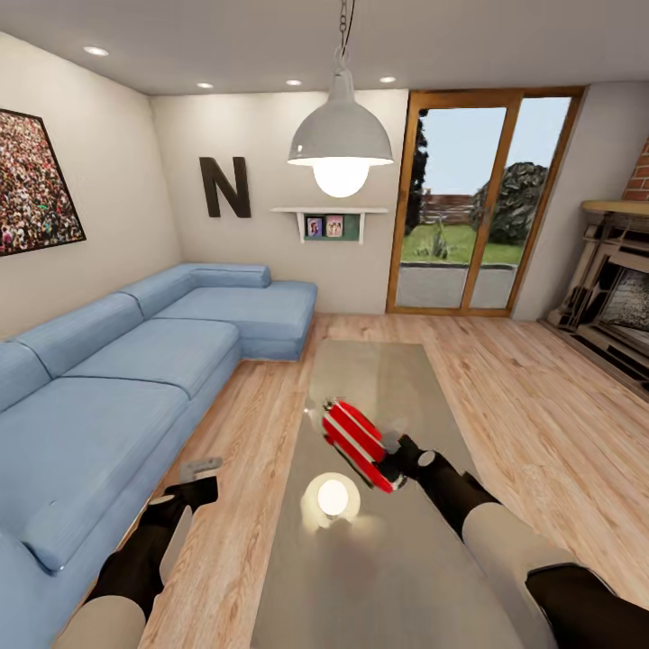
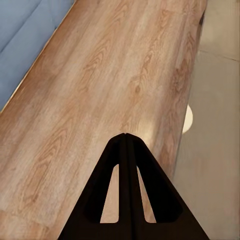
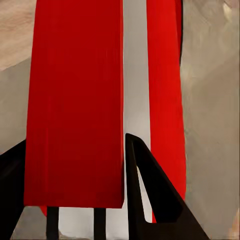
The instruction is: Turn on the radio receiver that's on the table in the living room.
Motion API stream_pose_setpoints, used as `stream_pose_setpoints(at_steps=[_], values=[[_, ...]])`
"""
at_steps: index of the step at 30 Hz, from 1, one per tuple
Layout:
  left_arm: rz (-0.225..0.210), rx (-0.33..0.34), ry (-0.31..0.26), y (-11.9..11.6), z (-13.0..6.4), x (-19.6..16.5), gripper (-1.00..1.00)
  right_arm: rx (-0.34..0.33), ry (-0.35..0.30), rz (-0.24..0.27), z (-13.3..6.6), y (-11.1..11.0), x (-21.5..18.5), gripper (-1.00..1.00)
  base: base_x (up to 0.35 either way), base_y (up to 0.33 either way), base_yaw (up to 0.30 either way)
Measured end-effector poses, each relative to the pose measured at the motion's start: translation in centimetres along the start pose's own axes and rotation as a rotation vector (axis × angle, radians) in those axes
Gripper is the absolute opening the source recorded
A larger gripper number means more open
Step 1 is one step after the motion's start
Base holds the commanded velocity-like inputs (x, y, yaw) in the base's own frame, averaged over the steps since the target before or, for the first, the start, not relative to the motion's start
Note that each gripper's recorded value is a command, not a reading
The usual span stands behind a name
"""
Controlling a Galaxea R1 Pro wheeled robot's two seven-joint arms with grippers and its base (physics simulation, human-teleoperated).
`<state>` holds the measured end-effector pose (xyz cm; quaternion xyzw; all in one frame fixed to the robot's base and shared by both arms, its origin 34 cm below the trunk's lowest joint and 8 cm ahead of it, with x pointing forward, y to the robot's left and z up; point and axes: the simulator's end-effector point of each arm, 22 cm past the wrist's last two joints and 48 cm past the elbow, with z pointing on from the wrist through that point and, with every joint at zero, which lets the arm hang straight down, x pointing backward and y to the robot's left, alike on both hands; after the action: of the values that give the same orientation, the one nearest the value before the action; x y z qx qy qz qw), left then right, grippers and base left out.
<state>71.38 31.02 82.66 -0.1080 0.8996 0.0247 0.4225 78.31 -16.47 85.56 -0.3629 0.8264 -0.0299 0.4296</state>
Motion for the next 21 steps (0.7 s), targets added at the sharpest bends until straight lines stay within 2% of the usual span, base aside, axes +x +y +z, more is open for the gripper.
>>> stream_pose_setpoints(at_steps=[1, 2, 3, 4, 5, 6, 7, 9, 10, 12, 15, 19, 21], values=[[0.0, 0.0, -0.002, 0.0, 0.0, 0.0, -1.0, -0.052, 0.026, 0.057, -0.4, 0.1, 0.5, -1.0, 0.0, 0.0, 0.0], [-0.001, 0.0, -0.003, 0.0, 0.0, 0.0, -1.0, -0.08, 0.042, 0.092, -0.8, -0.1, 0.9, -1.0, 0.0, 0.0, 0.0], [-0.001, 0.001, -0.003, -0.1, 0.0, 0.0, -1.0, -0.109, 0.069, 0.154, -1.4, -0.7, 1.4, -1.0, 0.0, 0.0, 0.0], [-0.001, 0.001, -0.003, -0.1, 0.0, 0.0, -1.0, -0.111, 0.101, 0.167, -1.8, -1.3, 2.2, -1.0, 0.0, 0.0, 0.0], [-0.001, 0.0, -0.002, -0.1, 0.0, 0.0, -1.0, -0.118, 0.146, 0.214, -2.4, -1.8, 2.9, -1.0, 0.0, 0.0, 0.0], [-0.001, 0.0, -0.001, -0.1, 0.0, 0.0, -1.0, -0.117, 0.163, 0.224, -2.6, -2.0, 3.1, -1.0, 0.0, 0.0, 0.0], [-0.001, 0.0, -0.001, -0.1, 0.0, 0.0, -1.0, -0.128, 0.232, 0.309, -3.5, -2.2, 3.4, -1.0, 0.0, 0.0, 0.0], [-0.001, 0.001, 0.002, -0.1, 0.0, 0.1, -1.0, -0.131, 0.369, 0.358, -4.9, -2.1, 5.3, -1.0, 0.0, 0.0, 0.0], [-0.001, 0.001, 0.002, -0.1, 0.0, 0.1, -1.0, -0.14, 0.375, 0.376, -5.2, -2.1, 4.8, -1.0, 0.0, 0.0, 0.0], [-0.001, 0.001, 0.003, -0.2, 0.0, 0.1, -1.0, -0.207, 0.42, 0.468, -6.2, -0.5, 4.3, -1.0, 0.0, 0.0, 0.0], [-0.001, 0.001, 0.005, -0.1, 0.0, 0.2, -1.0, -0.199, 0.465, 0.465, -6.8, -0.6, 4.9, -1.0, 0.0, 0.0, 0.0], [-0.001, 0.001, 0.007, -0.2, 0.0, 0.3, -1.0, -0.218, 0.491, 0.494, -6.8, 0.3, 5.5, -1.0, 0.0, 0.0, 0.0], [-0.001, 0.0, 0.014, -0.2, 0.0, 0.7, -1.0, -0.206, 0.501, 0.478, -6.7, 0.2, 6.0, -1.0, 0.0, 0.0, 0.0]])
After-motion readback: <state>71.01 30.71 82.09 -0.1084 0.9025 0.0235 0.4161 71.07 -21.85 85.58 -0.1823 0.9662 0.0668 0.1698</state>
